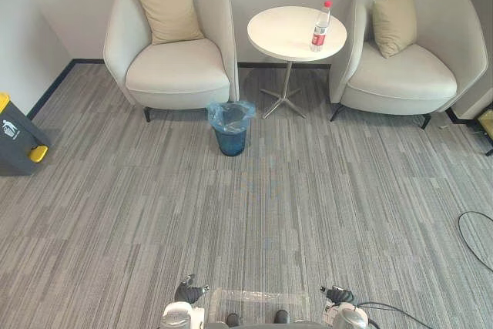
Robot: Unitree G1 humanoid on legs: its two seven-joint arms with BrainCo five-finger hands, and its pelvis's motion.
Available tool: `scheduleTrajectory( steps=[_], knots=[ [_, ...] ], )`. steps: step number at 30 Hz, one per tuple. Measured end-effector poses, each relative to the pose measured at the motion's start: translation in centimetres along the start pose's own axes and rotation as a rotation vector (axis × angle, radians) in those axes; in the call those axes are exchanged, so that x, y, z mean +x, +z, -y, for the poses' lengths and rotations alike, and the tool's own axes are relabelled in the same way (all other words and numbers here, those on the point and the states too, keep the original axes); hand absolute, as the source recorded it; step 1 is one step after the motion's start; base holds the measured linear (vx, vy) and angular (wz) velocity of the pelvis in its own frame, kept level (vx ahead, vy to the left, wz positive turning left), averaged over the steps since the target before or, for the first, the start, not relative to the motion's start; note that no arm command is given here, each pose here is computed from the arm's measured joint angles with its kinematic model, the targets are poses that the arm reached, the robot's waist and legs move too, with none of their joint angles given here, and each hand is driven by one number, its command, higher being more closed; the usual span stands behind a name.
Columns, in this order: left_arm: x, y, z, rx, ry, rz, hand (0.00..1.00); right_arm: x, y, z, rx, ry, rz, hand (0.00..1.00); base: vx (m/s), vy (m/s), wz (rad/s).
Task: Gather rubbish on tea table into small bin, then transfer packed bag to large trash can.
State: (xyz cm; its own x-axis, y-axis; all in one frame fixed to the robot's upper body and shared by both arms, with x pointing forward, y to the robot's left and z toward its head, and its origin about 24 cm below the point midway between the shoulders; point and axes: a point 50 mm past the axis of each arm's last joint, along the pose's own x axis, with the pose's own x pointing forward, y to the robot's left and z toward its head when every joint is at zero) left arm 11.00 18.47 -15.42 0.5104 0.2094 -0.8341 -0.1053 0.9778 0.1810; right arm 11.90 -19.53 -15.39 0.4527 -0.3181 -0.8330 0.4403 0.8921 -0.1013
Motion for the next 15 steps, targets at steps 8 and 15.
scheduleTrajectory(
  steps=[8,15],
  knots=[
    [0.01,-0.05,-0.20,-0.001,0.022,-0.002,0.00,0.05,-0.07,0.27,-0.038,0.001,-0.002,0.00,-0.03,-0.013,-0.03],
    [0.03,-0.01,-0.28,-0.007,0.025,-0.002,0.00,0.05,-0.06,0.23,-0.037,0.003,-0.003,0.00,0.00,0.000,0.00]
  ],
)
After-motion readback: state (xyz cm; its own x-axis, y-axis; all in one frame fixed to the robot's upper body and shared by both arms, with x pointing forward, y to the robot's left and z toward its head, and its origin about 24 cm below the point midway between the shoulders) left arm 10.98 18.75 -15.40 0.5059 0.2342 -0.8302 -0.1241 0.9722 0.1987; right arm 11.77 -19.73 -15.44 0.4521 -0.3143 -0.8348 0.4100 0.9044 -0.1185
